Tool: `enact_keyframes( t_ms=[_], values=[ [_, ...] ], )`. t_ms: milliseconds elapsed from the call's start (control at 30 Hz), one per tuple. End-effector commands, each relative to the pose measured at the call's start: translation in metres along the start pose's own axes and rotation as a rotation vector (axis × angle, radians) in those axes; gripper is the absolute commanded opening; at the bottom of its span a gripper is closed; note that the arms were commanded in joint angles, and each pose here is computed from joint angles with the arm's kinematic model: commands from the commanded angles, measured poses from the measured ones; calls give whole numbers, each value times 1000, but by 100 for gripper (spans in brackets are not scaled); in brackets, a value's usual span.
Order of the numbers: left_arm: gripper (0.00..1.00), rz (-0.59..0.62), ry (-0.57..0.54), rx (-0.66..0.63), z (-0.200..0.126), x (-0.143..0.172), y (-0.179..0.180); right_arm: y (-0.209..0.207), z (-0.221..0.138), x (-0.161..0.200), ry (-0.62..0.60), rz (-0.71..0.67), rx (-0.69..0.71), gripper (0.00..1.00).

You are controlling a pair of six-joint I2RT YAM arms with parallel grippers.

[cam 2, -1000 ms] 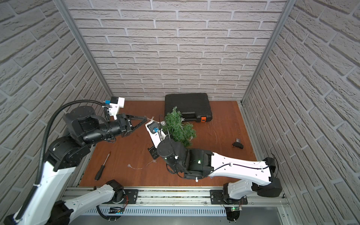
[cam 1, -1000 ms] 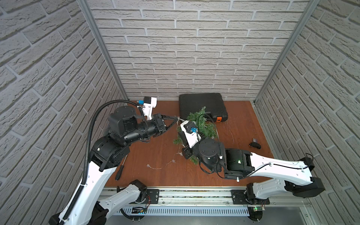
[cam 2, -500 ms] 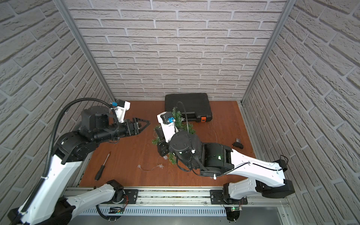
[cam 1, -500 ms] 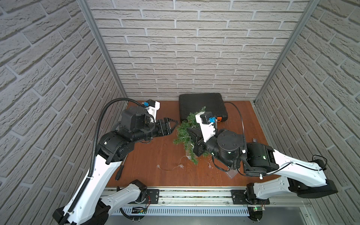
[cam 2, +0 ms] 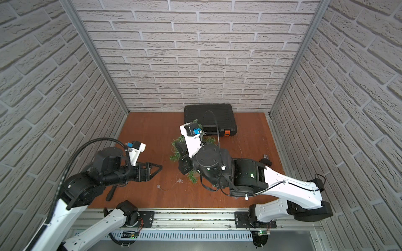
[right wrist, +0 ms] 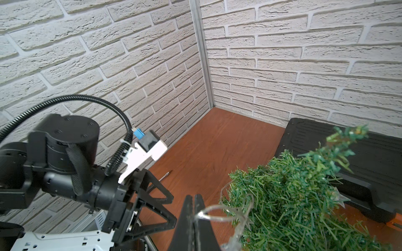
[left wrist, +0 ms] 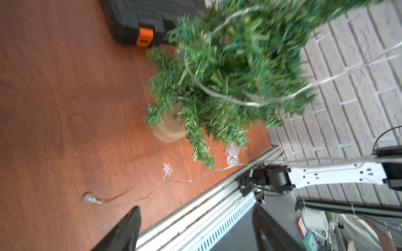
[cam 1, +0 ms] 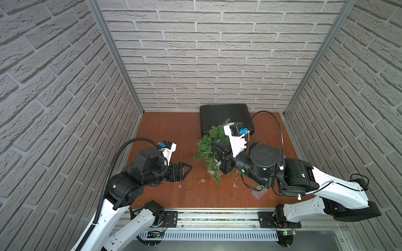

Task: Wrap string light around the christmas tree
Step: Wrap the light string around the Christmas tree.

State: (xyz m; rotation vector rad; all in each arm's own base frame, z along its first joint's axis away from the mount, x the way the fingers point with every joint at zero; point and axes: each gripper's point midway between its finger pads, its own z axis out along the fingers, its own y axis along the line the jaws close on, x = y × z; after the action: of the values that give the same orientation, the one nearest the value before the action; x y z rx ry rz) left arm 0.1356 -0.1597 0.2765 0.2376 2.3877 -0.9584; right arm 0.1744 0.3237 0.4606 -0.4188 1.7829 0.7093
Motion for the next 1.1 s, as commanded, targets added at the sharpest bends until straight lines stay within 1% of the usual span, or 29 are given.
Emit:
enact_keyframes(
  t_ms=[0,100,300,400,467,600,767,867,1067],
  values=[
    [79,38,-58,109,9,-3,-16,3,-5,-16,-40,42,-19,3],
    [79,84,-47,134,23,6,-18,4,-3,-15,-37,39,-18,3],
    [80,274,-47,170,43,24,-31,4,0,-12,-36,45,-13,3],
    [81,356,-76,172,51,28,-32,5,2,-12,-36,42,-8,3],
    [81,393,-108,146,55,26,-28,6,3,-12,-34,42,-11,3],
    [80,433,-142,120,66,23,-21,6,3,-13,-34,49,-14,3],
    [76,453,-134,138,79,25,-24,9,4,-11,-24,55,-27,3],
    [73,448,-128,150,85,28,-24,11,4,-11,-20,60,-33,3],
    [51,428,-165,134,92,27,-16,15,5,-13,-18,64,-48,3]
  ],
)
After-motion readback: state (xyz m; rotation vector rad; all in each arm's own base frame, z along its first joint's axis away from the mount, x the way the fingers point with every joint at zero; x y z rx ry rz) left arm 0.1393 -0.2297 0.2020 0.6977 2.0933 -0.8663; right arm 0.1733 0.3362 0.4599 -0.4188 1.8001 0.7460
